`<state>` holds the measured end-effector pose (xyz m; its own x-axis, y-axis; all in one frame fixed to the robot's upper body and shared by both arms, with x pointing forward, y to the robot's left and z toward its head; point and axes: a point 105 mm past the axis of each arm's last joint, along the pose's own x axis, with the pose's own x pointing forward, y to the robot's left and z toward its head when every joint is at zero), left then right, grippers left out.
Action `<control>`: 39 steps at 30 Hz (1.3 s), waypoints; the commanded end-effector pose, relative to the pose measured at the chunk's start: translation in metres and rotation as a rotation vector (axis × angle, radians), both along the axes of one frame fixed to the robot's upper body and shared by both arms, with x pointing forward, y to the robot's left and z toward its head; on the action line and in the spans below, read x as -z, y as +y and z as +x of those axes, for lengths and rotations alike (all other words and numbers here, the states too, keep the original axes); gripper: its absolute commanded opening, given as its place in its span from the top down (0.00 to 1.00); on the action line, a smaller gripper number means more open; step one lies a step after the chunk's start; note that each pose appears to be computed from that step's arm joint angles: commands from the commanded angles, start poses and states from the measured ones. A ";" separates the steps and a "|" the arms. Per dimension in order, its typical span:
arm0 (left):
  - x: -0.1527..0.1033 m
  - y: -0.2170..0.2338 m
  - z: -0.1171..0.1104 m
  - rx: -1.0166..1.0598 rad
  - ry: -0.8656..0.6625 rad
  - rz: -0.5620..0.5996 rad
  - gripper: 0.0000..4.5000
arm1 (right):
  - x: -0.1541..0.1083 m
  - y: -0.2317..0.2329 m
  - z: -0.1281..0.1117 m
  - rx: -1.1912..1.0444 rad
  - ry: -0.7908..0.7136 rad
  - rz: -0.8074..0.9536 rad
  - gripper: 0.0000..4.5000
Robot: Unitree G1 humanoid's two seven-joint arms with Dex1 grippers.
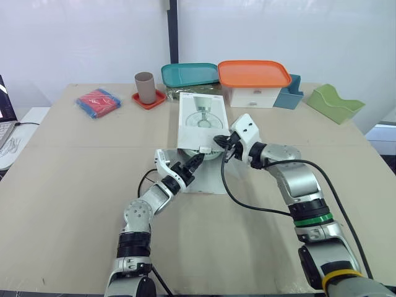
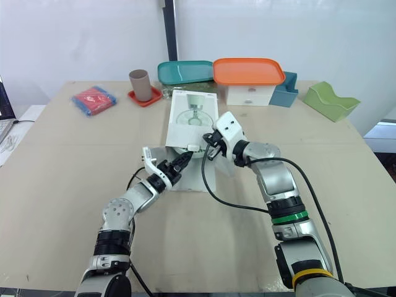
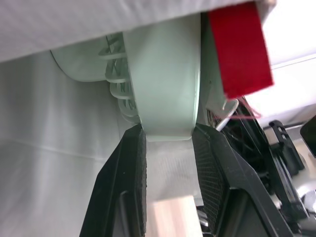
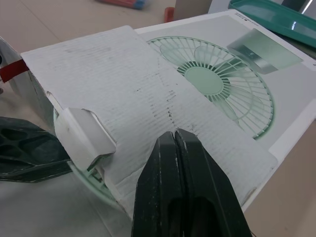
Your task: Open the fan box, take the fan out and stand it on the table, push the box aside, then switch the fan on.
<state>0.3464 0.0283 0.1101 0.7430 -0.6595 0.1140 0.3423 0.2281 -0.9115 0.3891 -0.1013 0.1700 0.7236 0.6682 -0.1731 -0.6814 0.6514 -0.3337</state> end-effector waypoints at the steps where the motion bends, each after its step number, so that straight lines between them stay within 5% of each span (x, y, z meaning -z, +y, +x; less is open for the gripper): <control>1: -0.005 0.007 -0.007 0.017 -0.017 0.004 0.80 | -0.003 -0.001 -0.001 0.002 -0.012 -0.005 1.00; 26: -0.006 0.010 -0.028 0.118 -0.013 0.040 0.80 | 0.000 0.002 -0.002 -0.012 -0.006 -0.003 1.00; 39: -0.009 0.030 -0.058 0.172 0.003 0.042 0.80 | 0.001 0.002 -0.004 -0.015 -0.006 -0.005 1.00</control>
